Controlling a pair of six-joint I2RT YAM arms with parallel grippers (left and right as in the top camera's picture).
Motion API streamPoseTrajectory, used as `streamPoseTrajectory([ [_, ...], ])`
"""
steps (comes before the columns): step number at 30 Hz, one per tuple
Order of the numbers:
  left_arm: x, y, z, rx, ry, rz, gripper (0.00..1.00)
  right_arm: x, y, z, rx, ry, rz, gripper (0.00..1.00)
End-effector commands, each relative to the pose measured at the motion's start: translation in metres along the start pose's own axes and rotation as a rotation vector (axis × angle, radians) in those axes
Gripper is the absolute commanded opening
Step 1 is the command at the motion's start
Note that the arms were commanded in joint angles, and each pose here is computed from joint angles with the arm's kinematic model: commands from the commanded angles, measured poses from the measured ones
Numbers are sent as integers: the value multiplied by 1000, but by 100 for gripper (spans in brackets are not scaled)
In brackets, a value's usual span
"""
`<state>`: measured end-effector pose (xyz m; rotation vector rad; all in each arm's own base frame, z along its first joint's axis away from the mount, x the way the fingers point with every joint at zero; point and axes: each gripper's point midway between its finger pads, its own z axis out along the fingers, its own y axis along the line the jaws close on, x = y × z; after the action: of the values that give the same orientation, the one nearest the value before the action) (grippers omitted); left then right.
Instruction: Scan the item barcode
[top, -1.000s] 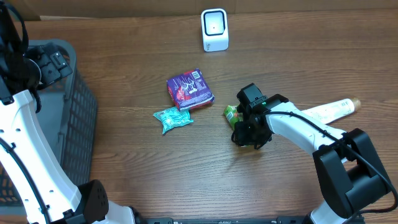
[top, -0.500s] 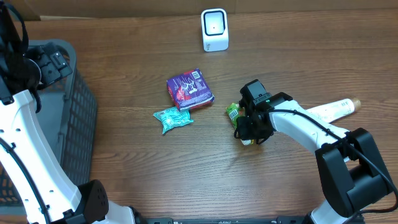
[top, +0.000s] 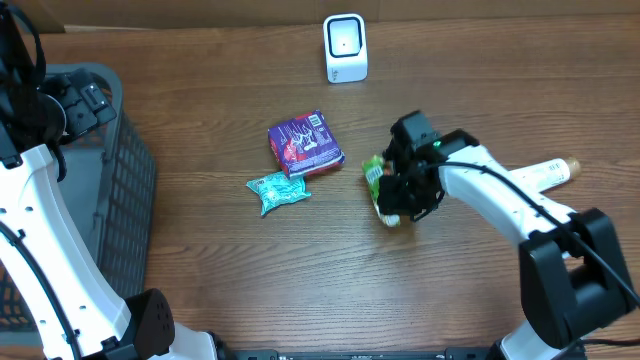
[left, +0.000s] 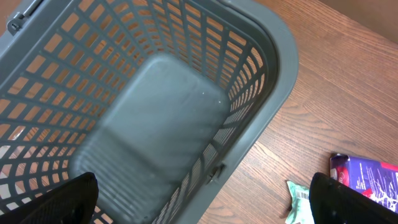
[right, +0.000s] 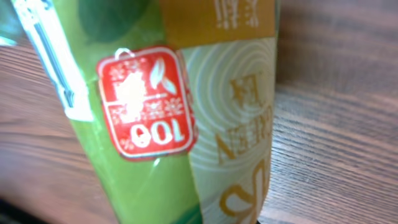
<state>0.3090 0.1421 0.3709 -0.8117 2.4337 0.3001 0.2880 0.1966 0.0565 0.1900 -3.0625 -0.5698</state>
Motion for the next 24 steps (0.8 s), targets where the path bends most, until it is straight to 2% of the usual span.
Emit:
streamPoseTrajectory([
  [1,0,1,4,-10,8,10,100,-22,41,-62,-149,-151,-89,4],
  [7,0,1,4,-10,8,10,99,-23,66,-117,-206,-277,-150,4],
  [12,0,1,4,-10,8,10,100,-15,88,-186,-241,-441,-239,4],
  [17,0,1,4,-10,8,11,100,-10,81,-200,-194,-487,-228,4],
  [24,0,1,4,-10,8,10,100,-7,69,-194,-140,-465,-176,4],
])
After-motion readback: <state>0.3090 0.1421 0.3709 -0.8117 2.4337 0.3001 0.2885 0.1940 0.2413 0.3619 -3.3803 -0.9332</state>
